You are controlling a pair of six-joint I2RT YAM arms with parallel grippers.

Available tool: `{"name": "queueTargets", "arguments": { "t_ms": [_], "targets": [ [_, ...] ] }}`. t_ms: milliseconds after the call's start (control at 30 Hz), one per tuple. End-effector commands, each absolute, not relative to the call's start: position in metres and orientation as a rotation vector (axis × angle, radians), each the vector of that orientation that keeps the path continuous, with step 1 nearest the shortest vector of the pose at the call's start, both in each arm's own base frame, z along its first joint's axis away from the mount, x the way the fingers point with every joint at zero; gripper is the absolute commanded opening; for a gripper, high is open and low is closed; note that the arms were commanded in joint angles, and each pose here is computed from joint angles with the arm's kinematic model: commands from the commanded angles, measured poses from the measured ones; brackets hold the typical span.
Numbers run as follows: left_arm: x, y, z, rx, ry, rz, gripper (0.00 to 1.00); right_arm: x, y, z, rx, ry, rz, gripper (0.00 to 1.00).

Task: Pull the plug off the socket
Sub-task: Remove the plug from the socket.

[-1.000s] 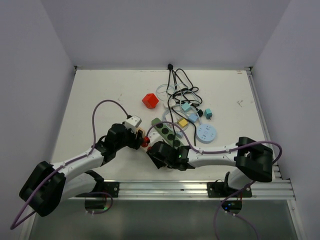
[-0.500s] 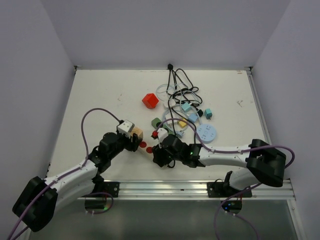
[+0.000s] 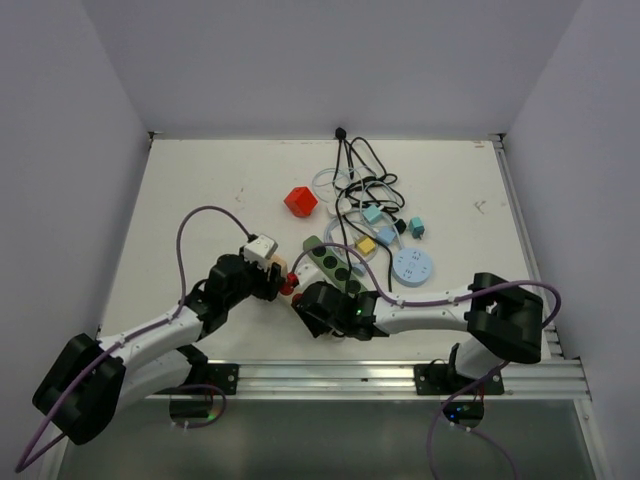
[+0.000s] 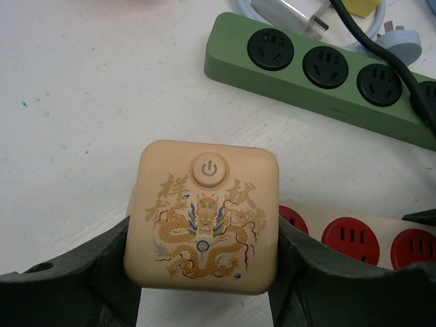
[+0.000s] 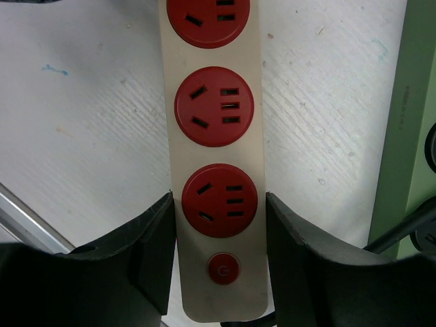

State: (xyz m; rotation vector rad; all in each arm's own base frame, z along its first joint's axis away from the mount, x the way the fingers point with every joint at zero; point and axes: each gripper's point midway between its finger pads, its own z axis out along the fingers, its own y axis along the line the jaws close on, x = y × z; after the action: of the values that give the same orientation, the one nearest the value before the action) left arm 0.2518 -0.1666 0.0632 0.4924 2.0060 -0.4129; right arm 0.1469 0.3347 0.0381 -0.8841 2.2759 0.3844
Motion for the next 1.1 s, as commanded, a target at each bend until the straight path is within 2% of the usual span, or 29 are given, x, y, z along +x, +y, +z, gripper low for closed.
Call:
{"name": "queueTargets", "arguments": {
  "t_ms": [0,300,533,667,867,1067],
  "targets": [
    [0.312,-0.142,0.141,0.223,1.803,-0.247,0.00,0.118,0.275,-0.002,-1.025,2.450,0.092,0.00],
    [0.313,-0.152,0.129,0.291,1.846,-0.231,0.00,0.107,0.287,0.004,-1.025,2.465,0.261,0.00],
    [0.302,-0.143,0.154,0.183,1.693,-0.320,0.00,0.104,0.292,0.009,-0.900,2.507,0.559,0.00],
    [0.297,-0.138,0.163,0.127,1.627,-0.359,0.00,0.106,0.292,0.013,-0.861,2.512,0.621,0.00],
    [0.297,-0.137,0.160,0.125,1.638,-0.360,0.00,0.108,0.290,0.012,-0.884,2.511,0.586,0.00],
    [0.305,-0.136,0.147,0.143,1.738,-0.296,0.00,0.117,0.278,0.008,-0.972,2.461,0.261,0.00]
  ]
}}
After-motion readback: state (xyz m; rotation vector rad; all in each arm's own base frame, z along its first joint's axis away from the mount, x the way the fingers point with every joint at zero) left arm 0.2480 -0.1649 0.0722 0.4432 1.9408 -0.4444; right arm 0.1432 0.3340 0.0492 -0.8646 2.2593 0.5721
